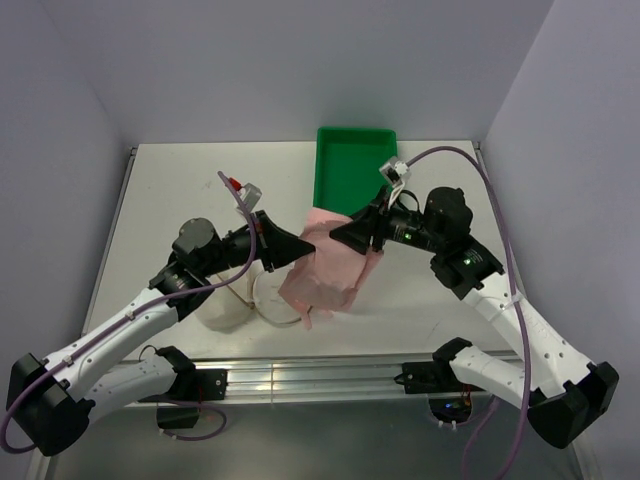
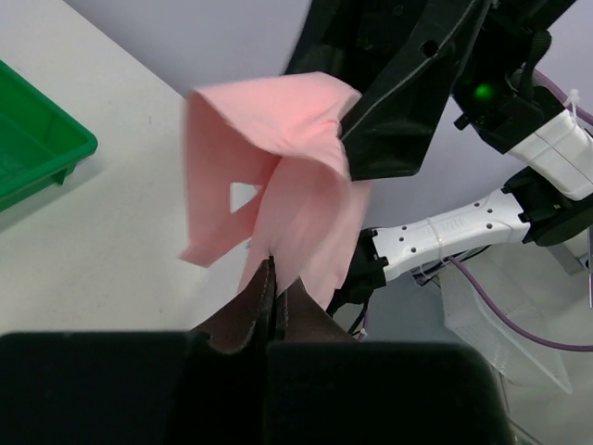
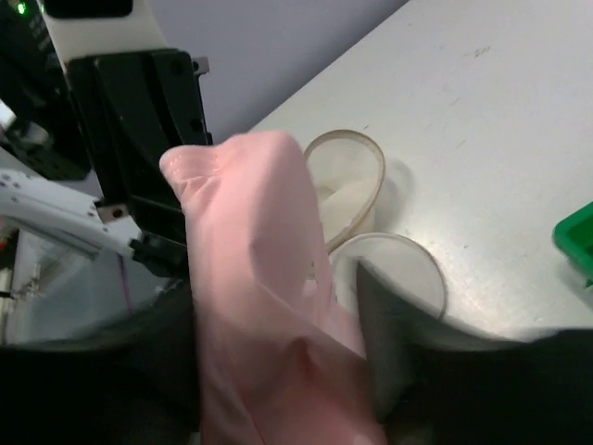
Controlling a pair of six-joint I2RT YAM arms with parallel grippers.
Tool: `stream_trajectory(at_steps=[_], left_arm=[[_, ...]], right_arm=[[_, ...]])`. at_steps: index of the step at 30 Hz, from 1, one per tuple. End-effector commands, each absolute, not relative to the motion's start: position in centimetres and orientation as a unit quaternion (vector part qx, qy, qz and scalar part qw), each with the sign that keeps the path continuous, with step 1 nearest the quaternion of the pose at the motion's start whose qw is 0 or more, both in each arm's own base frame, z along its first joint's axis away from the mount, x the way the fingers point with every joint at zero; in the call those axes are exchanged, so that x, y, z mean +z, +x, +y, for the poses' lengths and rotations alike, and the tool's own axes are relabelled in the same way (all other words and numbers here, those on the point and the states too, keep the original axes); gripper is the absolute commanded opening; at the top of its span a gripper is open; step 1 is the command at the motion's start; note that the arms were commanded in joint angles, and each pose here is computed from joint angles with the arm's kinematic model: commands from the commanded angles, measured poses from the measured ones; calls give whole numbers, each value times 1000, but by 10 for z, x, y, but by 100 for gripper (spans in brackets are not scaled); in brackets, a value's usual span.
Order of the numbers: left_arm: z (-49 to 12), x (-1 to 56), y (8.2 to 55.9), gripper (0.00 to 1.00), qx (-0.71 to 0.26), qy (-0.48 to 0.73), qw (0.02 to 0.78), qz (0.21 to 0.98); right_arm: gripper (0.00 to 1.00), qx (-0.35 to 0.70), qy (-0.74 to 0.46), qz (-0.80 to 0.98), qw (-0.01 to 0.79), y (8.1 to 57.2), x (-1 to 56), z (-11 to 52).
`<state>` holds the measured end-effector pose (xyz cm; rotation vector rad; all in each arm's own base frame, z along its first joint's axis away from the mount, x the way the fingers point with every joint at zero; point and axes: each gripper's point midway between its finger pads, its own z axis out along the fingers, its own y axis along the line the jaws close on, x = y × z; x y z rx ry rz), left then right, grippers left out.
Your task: Place the bra in the laundry bag and zip it closed
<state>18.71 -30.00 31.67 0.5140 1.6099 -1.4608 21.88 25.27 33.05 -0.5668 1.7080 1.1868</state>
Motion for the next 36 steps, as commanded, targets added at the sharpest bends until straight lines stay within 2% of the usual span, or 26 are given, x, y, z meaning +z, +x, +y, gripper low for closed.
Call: stream_trajectory(at_steps=[1,3,4,5,7,9,22,24,25,27,28,32,36], left_arm=[[-299,344,190,0,-587,212,476,620],[-299,341,191,1,-586,211,472,624],[-300,338,191,6,-586,210,469,626],[-299,337,191,26,-585,207,471,628],[-298,330,190,72,-582,206,466,633],[-296,320,186,99,-579,209,459,640],[-298,288,174,99,-581,236,427,652],[-300,293,171,93,-589,243,425,643],[-301,294,171,76,-590,244,425,642],[-302,297,172,58,-589,242,428,641],[-301,299,173,36,-589,238,431,641],[-304,307,182,0,-592,211,430,648],[-312,306,194,0,-601,164,396,675]], right_arm=[[43,496,-258,655,508,204,357,251],[22,488,-239,655,526,209,364,246],[6,483,-233,656,531,211,366,244],[1,477,-225,660,536,215,367,243],[0,471,-225,663,536,220,371,244],[0,465,-226,661,544,224,382,243],[0,472,-248,626,570,215,451,242],[0,469,-245,626,573,214,453,241],[0,467,-245,625,575,214,454,240],[0,469,-247,622,576,211,456,239],[0,467,-250,622,577,210,455,238],[0,437,-260,634,583,212,446,232],[0,385,-264,636,615,207,430,216]])
